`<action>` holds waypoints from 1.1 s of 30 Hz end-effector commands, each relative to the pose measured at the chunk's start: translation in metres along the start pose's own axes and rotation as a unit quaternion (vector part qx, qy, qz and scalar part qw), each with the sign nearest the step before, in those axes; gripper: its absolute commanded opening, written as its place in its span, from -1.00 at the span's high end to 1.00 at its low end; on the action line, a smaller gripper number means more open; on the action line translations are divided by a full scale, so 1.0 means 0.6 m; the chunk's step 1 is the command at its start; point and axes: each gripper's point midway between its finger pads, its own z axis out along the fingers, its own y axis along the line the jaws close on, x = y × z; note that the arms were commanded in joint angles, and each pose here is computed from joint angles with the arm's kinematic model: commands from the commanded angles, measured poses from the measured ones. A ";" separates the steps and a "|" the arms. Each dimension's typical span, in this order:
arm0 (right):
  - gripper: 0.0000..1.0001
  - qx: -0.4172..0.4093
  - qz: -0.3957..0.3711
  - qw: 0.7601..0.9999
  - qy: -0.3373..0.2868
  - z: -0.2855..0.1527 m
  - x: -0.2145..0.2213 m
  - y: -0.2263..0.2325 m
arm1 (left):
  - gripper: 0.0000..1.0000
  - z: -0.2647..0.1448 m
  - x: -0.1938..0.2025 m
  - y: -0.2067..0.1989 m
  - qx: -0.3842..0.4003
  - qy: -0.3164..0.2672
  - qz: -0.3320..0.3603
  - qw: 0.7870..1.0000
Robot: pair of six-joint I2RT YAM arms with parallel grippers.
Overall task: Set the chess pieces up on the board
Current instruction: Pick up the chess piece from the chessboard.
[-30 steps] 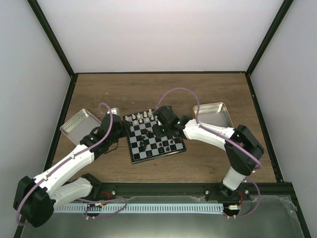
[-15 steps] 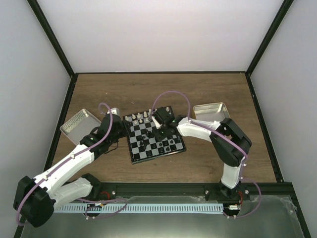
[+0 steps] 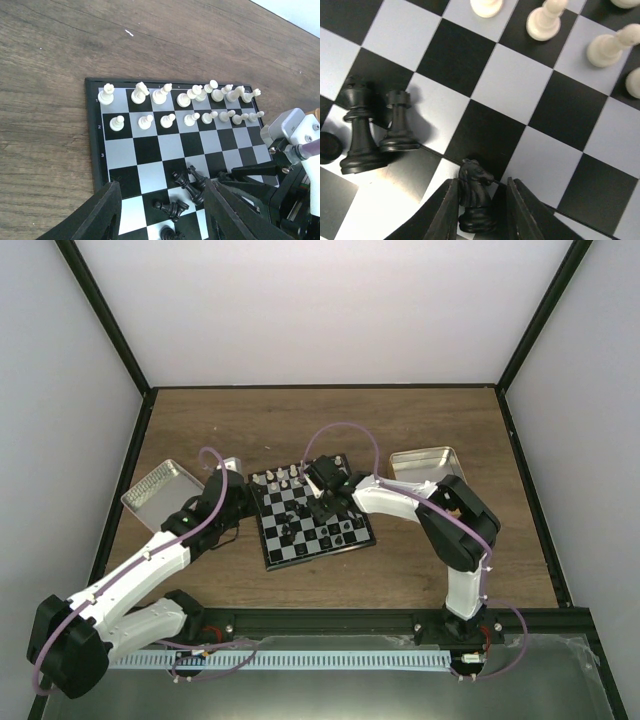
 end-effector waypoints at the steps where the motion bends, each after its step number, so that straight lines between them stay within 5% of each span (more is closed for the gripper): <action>1: 0.49 0.029 -0.012 0.999 0.006 -0.003 0.006 -0.015 | 0.05 -0.001 -0.004 -0.004 0.008 -0.004 0.000 1.000; 6: 0.59 0.032 -0.013 0.999 -0.024 -0.018 -0.011 -0.016 | 0.00 -0.003 -0.004 -0.006 0.011 -0.001 -0.001 1.000; 14: 0.35 0.023 -0.011 1.000 -0.007 -0.021 0.005 -0.012 | -0.02 -0.001 -0.003 -0.006 0.012 -0.001 -0.002 1.000; 25: 0.61 0.011 -0.017 1.000 0.009 -0.018 0.021 0.000 | -0.02 0.003 -0.001 -0.010 0.016 0.003 -0.001 1.000; 33: 0.72 0.030 -0.015 0.999 -0.037 -0.027 -0.005 -0.005 | -0.04 0.001 0.001 -0.009 0.019 0.004 -0.006 1.000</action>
